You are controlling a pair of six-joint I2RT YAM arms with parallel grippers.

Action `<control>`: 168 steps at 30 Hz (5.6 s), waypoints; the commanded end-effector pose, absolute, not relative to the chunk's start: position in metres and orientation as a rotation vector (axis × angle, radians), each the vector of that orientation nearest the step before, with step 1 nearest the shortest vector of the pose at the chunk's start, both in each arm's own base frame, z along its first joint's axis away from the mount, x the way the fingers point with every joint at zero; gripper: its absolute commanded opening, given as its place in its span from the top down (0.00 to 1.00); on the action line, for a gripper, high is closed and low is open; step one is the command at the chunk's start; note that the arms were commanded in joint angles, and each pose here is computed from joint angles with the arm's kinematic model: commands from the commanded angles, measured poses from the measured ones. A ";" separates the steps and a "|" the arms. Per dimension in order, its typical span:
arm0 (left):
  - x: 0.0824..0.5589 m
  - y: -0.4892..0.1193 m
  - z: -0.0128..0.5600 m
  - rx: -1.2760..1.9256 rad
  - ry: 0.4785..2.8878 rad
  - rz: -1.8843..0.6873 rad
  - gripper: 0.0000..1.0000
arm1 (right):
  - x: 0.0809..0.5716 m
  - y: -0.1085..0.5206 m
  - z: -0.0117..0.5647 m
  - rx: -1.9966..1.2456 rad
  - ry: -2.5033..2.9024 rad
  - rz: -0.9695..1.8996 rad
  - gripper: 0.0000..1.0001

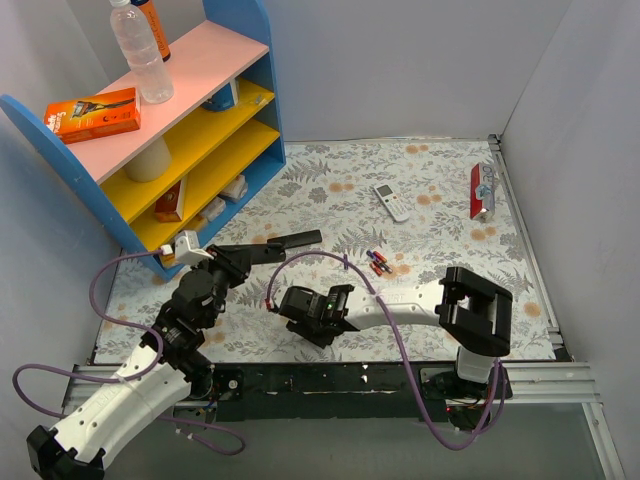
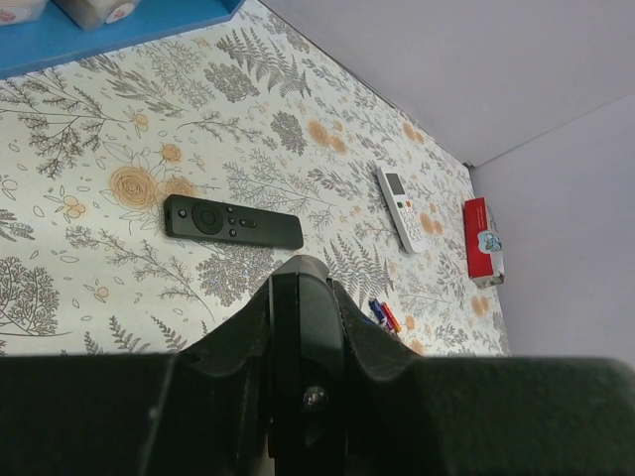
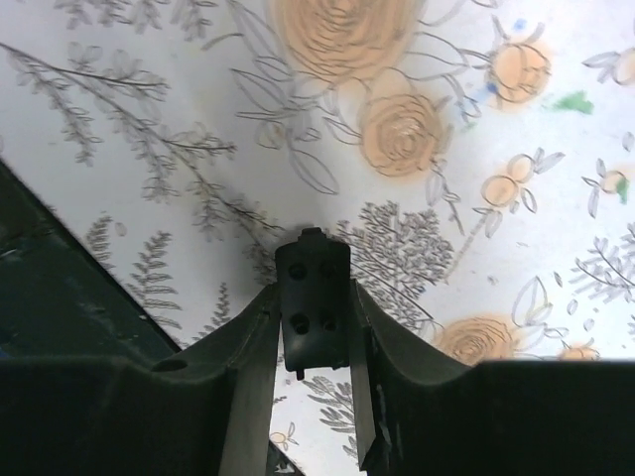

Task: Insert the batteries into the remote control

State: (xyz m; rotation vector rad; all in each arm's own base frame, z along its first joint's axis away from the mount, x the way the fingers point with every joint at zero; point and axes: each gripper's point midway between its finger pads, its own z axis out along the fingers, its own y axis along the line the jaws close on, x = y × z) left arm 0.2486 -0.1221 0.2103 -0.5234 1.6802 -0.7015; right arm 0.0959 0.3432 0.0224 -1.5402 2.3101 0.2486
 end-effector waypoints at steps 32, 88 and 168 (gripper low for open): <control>0.236 -0.238 0.206 -0.028 1.880 -1.124 1.00 | 0.187 0.289 0.154 -1.158 1.798 0.687 0.13; 0.231 -0.236 0.213 -0.176 1.662 -1.296 0.49 | 0.189 0.378 0.181 -0.784 1.851 0.842 0.98; 0.236 -0.228 0.134 -0.122 1.787 -1.222 1.00 | 0.346 0.191 0.029 -0.710 2.546 0.212 0.79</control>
